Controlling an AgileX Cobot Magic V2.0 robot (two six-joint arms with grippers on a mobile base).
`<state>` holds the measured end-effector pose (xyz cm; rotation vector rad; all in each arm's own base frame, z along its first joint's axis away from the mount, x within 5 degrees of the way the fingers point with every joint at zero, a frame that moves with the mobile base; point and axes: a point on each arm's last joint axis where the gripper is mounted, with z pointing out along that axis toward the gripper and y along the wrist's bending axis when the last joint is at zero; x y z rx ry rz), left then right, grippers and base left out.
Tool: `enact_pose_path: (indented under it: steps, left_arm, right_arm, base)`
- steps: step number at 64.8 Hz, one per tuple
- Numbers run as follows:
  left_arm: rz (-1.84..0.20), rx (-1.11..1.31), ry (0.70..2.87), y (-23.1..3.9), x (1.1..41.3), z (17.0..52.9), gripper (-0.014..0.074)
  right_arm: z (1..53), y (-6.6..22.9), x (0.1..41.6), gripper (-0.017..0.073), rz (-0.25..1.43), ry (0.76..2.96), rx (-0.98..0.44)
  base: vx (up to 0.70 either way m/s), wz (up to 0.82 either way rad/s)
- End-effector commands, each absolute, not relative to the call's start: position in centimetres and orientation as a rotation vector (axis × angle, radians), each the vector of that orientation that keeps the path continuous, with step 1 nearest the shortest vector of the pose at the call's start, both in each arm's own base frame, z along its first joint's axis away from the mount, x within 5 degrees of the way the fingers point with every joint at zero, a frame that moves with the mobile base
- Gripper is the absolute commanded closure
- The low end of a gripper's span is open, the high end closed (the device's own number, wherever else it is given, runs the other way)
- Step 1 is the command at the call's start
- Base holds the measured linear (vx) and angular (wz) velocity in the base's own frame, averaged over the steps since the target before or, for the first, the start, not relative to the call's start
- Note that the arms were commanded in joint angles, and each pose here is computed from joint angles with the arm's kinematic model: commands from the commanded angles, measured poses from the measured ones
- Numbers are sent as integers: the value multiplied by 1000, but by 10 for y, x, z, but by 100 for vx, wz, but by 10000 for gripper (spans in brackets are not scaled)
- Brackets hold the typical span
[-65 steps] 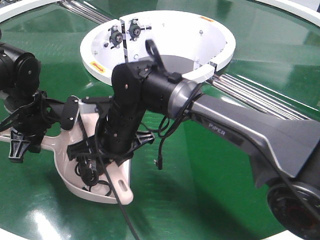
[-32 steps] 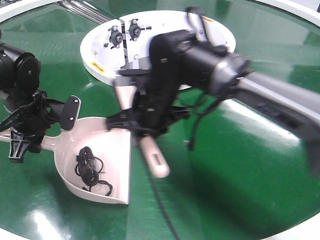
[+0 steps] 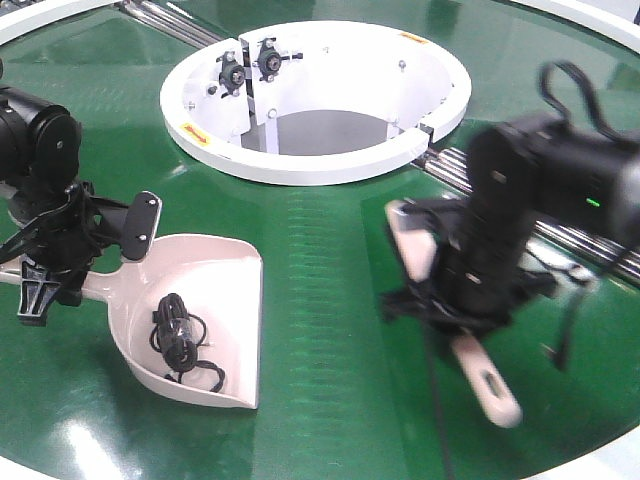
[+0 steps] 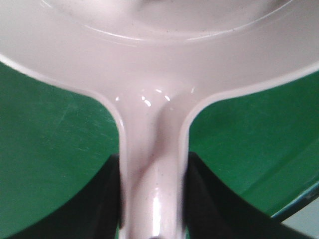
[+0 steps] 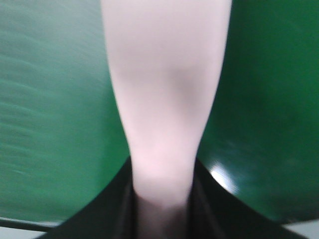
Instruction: Clean and inspect green conveyor with broom and dustpan
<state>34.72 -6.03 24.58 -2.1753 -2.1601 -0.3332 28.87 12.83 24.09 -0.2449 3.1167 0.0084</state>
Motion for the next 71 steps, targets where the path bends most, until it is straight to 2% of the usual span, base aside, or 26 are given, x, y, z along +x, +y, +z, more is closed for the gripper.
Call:
enact_pose_path:
  steps: [1,19,71]
  left_arm:
    - [-371,-2195,-2156,-61,342,267,599]
    - [-371,-2195,-2156,-61,342,267,599]
    - [-371,-2195,-2156,-61,342,267,599]
  right_arm:
    - [249,108,281,560,28,3050,-229]
    - [220,93,273,560,-23,3068,-269]
    - [220,94,277,560,-23,3032,-266]
  base:
    - [0,0]
    - [0,0]
    - [0,0]
